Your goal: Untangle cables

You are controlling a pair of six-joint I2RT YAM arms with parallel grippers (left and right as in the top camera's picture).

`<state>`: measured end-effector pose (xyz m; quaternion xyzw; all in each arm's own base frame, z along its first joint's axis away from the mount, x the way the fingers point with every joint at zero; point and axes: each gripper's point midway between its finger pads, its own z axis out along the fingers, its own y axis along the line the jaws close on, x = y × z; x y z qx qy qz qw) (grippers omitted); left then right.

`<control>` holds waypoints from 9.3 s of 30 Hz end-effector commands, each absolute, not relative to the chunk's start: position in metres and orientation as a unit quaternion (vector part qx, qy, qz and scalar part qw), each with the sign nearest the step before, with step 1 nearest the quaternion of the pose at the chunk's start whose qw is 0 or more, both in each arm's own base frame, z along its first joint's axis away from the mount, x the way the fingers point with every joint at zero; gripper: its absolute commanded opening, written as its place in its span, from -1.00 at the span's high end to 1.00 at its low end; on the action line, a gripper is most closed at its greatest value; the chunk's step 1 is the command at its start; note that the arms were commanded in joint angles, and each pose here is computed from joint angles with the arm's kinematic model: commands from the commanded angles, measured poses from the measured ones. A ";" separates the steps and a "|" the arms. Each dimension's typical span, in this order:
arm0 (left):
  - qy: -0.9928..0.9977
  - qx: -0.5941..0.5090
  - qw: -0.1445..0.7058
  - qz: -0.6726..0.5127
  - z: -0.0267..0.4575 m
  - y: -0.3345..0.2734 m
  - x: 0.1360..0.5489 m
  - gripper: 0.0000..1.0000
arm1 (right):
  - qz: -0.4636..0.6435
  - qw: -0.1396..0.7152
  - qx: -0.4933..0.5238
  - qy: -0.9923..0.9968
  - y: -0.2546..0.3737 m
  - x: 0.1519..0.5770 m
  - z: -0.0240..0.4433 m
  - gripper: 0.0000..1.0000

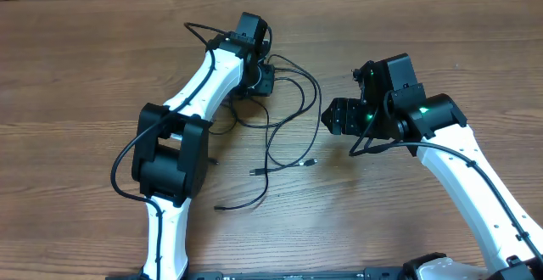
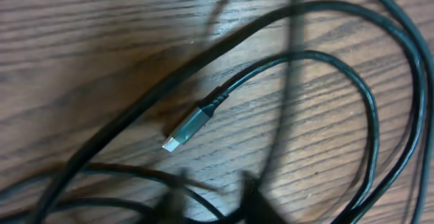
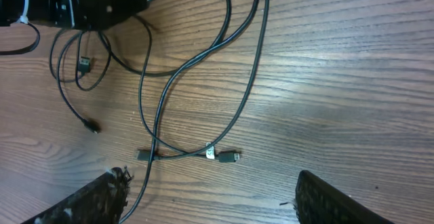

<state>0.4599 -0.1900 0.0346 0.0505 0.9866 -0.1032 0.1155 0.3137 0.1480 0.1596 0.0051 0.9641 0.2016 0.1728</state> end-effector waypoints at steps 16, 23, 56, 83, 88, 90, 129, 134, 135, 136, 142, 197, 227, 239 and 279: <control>0.871 0.158 0.276 -0.375 0.290 -0.279 0.466 0.92 | 0.197 0.184 0.004 0.963 0.147 0.318 0.167 -0.54; 0.805 0.191 0.424 -0.367 0.425 -0.260 0.441 0.92 | 0.197 0.185 0.004 0.963 0.147 0.318 0.167 -0.54; 0.831 -0.086 0.541 -0.092 0.487 -0.056 0.410 0.92 | 0.193 0.188 0.005 0.963 0.145 0.319 0.167 -0.55; 0.799 -0.404 0.439 0.074 0.424 0.194 0.365 -0.72 | 0.193 0.188 0.005 0.963 0.145 0.319 0.167 -0.55; 0.819 -0.369 0.439 0.017 0.422 0.164 0.379 -0.80 | 0.193 0.188 0.005 0.963 0.145 0.319 0.167 -0.55; 0.829 -0.349 0.438 0.006 0.421 0.150 0.385 -0.80 | 0.193 0.188 0.005 0.963 0.145 0.319 0.167 -0.55; 0.929 0.273 0.205 -0.142 0.140 -0.301 0.483 -0.99 | 0.053 0.116 0.354 0.927 -0.019 0.285 0.150 -1.00; 0.921 0.310 0.187 -0.143 0.095 -0.336 0.476 -0.94 | 0.049 0.111 0.356 0.927 -0.022 0.281 0.149 -1.00; 0.921 0.315 0.182 -0.143 0.086 -0.342 0.473 -0.93 | 0.049 0.110 0.356 0.927 -0.022 0.281 0.149 -1.00; 0.920 0.319 0.178 -0.143 0.080 -0.347 0.471 -0.92 | 0.049 0.110 0.356 0.927 -0.022 0.281 0.149 -1.00; 0.920 0.335 0.147 -0.138 0.052 -0.361 0.454 -0.79 | 0.049 0.109 0.356 0.927 -0.022 0.280 0.149 -1.00; 0.871 0.101 0.481 -0.005 0.470 -0.137 0.330 0.90 | 0.045 0.109 0.322 0.939 -0.022 0.280 0.148 -1.00; 0.728 -0.395 0.520 0.208 0.503 0.195 0.339 0.91 | 0.048 0.114 0.322 0.939 -0.022 0.283 0.149 -1.00; 0.894 -0.250 0.369 -0.041 0.378 0.106 0.433 0.91 | 0.048 0.115 0.322 0.938 -0.021 0.283 0.149 -1.00; 0.989 -0.054 0.133 0.044 0.221 -0.044 0.321 0.92 | 0.048 0.117 0.318 0.940 -0.022 0.284 0.149 -1.00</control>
